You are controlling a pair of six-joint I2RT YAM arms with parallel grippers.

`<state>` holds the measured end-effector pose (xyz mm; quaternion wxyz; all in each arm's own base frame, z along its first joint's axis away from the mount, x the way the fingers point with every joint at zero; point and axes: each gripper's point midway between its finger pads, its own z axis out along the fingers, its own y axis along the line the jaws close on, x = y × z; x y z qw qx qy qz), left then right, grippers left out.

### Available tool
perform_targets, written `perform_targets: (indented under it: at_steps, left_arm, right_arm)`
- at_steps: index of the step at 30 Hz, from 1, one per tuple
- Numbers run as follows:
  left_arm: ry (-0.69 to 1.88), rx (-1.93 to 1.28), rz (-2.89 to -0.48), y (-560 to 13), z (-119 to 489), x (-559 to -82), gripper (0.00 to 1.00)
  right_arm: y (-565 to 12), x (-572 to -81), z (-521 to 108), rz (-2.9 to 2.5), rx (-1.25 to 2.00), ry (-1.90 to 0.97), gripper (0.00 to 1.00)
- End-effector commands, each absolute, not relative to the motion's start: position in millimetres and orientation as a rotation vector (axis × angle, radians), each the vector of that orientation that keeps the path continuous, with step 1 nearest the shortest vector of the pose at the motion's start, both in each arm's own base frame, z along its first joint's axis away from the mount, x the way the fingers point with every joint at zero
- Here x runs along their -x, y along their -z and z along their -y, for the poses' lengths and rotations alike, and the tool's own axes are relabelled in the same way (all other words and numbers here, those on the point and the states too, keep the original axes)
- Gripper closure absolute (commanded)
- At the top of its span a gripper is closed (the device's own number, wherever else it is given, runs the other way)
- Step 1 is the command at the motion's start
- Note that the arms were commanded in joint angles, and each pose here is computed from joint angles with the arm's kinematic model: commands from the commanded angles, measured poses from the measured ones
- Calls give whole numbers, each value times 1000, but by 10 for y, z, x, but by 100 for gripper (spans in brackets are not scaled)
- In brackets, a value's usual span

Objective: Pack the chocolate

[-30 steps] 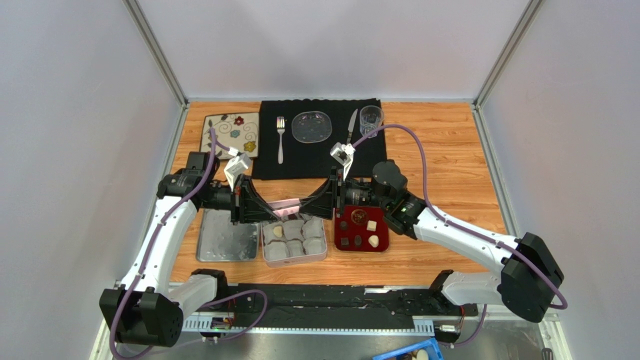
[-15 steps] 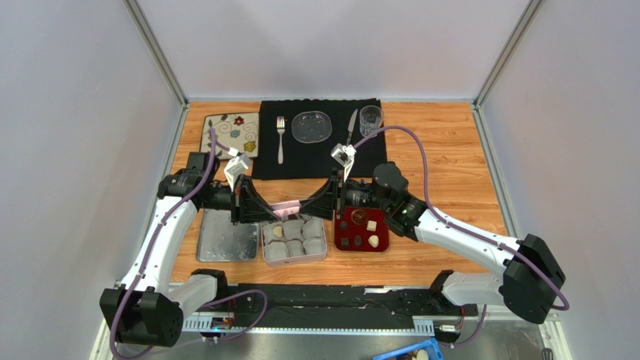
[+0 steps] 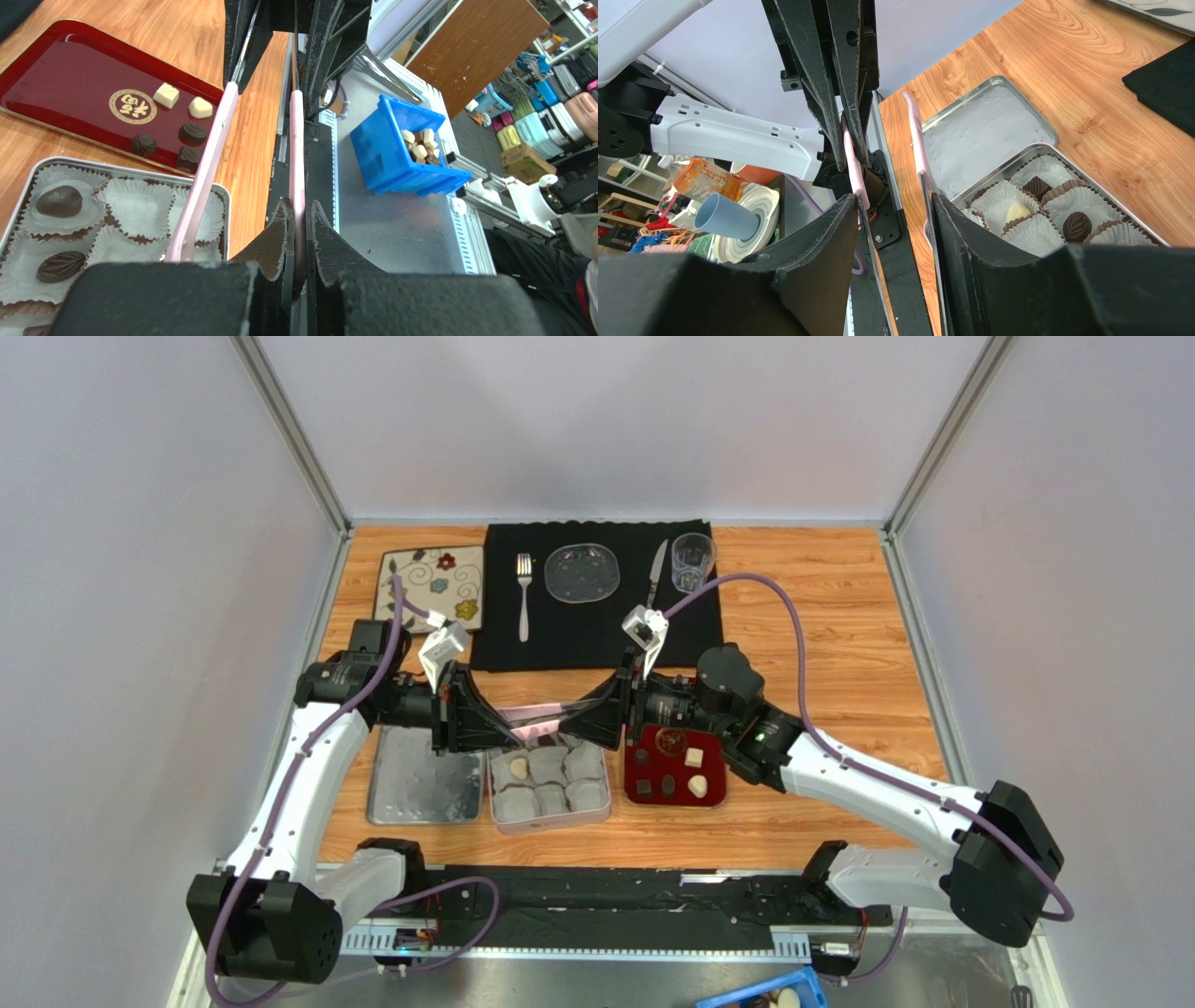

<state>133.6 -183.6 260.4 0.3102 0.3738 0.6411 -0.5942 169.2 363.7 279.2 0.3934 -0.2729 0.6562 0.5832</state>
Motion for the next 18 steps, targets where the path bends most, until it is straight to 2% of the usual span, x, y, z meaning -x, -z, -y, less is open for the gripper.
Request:
perform_targets:
  at_steps: [1,18]
  left_arm:
    - [1838,-938,-1399,-3117,1885,-1104,99]
    - [1840,-935,-1403,-3115,1886,-1117,99]
  right_arm:
    - [-3070,-1811,-3595,-1557,652,-1420,55]
    - [-3266,-1726,-3590,-1472,659,-1472,56]
